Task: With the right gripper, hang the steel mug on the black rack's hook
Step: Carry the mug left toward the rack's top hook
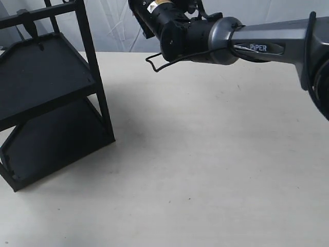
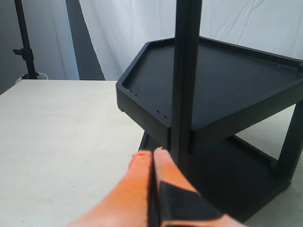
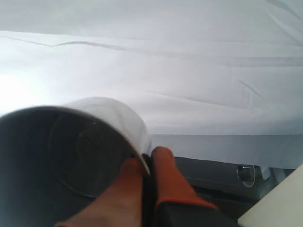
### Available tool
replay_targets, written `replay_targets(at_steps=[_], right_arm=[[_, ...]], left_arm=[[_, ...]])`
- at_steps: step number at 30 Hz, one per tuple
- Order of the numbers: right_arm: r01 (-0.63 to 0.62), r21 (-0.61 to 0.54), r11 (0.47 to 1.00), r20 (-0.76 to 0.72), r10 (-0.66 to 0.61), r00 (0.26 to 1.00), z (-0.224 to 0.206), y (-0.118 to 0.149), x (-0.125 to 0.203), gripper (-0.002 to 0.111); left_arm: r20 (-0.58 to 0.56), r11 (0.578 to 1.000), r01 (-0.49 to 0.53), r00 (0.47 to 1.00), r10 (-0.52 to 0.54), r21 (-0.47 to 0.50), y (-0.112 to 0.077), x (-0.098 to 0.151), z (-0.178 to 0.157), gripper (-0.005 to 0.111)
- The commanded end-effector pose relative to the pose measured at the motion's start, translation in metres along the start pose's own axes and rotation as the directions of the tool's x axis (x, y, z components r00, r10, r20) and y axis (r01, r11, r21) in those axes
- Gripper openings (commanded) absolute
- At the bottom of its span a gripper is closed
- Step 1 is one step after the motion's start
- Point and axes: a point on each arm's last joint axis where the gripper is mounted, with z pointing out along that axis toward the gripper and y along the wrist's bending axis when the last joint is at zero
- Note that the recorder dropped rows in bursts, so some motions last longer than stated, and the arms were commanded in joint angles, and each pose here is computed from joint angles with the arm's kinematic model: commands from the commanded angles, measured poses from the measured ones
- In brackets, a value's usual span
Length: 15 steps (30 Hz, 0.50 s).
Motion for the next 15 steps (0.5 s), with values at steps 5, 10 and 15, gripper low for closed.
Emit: replay_targets(at_steps=[5, 10, 15], right_arm=[[0.020, -0.019, 1.000, -0.044, -0.020, 0.999, 0.005, -0.004, 0.025, -0.001], [0.027, -0.007, 1.000, -0.061, -0.027, 0.998, 0.005, -0.011, 0.032, -0.001], [0.076, -0.003, 0.997, -0.075, -0.076, 0.994, 0.004, -0.012, 0.038, -0.001]], left_arm=[[0.008, 1.000, 0.008, 1.000, -0.008, 0.003, 0.000, -0.001, 0.000, 0.002], [0.008, 1.000, 0.008, 1.000, -0.008, 0.003, 0.000, -0.001, 0.000, 0.002], [0.008, 1.000, 0.008, 1.000, -0.008, 0.003, 0.000, -0.001, 0.000, 0.002]])
